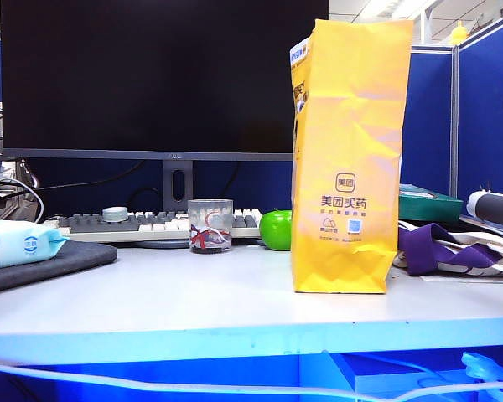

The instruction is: Pick up the Rubik's Cube and throw it into the yellow paper bag.

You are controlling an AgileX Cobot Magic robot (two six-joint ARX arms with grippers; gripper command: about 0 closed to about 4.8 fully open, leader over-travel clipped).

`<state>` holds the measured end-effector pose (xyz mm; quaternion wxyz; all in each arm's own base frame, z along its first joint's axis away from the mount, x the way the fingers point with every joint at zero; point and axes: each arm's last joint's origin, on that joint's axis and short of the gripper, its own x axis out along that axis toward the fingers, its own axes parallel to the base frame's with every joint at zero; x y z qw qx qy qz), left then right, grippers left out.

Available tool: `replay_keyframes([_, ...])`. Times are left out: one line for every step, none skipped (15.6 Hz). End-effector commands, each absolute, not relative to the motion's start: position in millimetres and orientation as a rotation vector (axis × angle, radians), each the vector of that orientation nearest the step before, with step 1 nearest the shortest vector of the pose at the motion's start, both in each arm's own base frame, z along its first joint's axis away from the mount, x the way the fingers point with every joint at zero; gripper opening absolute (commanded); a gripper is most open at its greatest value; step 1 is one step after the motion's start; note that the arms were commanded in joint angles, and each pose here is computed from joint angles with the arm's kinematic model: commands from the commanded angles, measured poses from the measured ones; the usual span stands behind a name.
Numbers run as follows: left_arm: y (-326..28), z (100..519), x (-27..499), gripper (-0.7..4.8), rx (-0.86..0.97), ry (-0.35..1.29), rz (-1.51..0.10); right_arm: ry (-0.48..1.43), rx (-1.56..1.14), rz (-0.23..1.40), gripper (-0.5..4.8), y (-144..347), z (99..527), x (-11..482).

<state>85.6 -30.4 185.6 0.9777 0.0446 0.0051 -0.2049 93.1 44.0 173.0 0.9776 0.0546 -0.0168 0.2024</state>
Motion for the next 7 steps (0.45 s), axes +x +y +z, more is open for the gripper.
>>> replay_keyframes([-31.0,185.5,84.7,0.89,0.073,0.025,-0.444,-0.037,0.116,0.411,-0.04,44.2,171.1,93.4])
replay_keyframes([-31.0,184.9,84.7,0.89,0.074,0.032,-0.445,-0.037,0.116,0.411,-0.04,44.2,171.1,93.4])
replay_keyframes([-31.0,184.8,84.7,0.89,0.074,0.033,-0.444,-0.037,0.116,0.411,-0.04,44.2,171.1,93.4])
replay_keyframes([-31.0,184.8,84.7,0.89,0.074,0.033,-0.444,-0.037,0.116,0.411,-0.04,44.2,171.1,93.4])
replay_keyframes([-31.0,184.8,84.7,0.89,0.074,0.033,-0.445,-0.036,0.116,0.411,-0.04,44.2,171.1,93.4])
replay_keyframes([-31.0,184.8,84.7,0.89,0.074,0.033,-0.444,-0.037,0.116,0.411,-0.04,44.2,171.1,93.4])
replay_keyframes([-31.0,184.8,84.7,0.89,0.074,0.033,-0.444,-0.037,0.116,0.411,-0.04,44.2,171.1,93.4])
